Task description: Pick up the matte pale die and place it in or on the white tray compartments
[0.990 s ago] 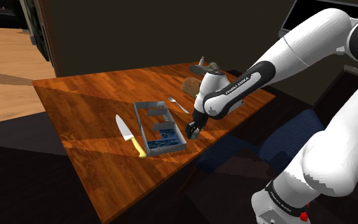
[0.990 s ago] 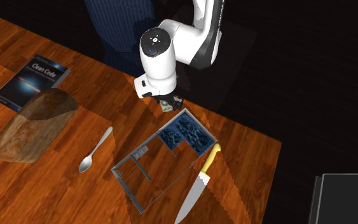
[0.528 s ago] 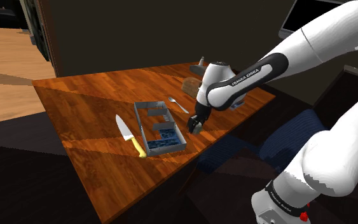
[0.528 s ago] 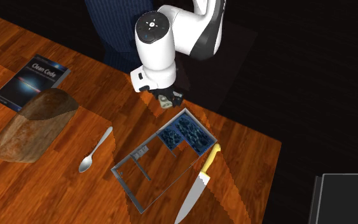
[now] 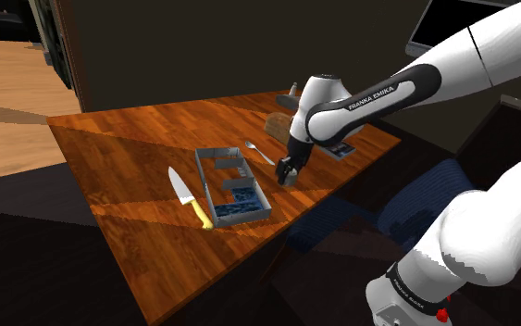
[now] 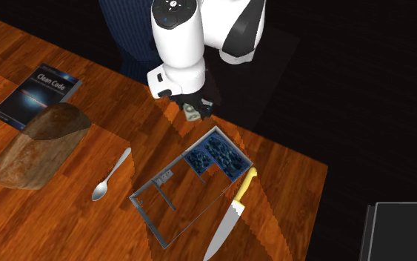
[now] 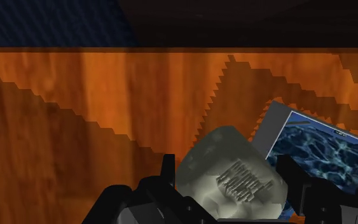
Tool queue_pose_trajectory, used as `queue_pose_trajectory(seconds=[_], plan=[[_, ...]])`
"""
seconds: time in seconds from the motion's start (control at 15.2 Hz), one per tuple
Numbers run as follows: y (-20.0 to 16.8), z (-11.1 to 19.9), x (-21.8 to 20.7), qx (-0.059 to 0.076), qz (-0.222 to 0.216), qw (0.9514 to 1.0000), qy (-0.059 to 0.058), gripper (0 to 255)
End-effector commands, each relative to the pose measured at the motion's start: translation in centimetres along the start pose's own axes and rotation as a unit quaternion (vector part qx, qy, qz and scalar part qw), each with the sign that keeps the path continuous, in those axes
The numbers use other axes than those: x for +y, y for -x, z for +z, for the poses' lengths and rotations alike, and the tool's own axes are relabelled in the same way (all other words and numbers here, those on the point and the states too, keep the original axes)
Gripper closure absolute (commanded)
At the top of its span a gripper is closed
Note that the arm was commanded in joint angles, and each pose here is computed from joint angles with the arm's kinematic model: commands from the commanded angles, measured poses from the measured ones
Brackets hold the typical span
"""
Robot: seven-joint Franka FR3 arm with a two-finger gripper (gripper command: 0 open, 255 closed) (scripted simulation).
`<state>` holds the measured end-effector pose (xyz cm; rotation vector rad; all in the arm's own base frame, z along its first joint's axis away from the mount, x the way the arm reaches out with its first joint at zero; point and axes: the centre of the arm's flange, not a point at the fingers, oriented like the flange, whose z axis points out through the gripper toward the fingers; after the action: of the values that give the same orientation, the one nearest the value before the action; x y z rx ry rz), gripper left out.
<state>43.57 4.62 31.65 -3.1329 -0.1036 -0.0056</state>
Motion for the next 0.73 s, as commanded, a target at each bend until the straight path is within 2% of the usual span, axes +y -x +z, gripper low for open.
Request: queue_pose_trajectory(seconds=[0.0,0.66], plan=[[0.0,-0.8,0.1,0.000,0.000,1.0000,0.000,255],[-11.8,-0.6,-5.9,0.000,0.000,1.0000,0.000,255]])
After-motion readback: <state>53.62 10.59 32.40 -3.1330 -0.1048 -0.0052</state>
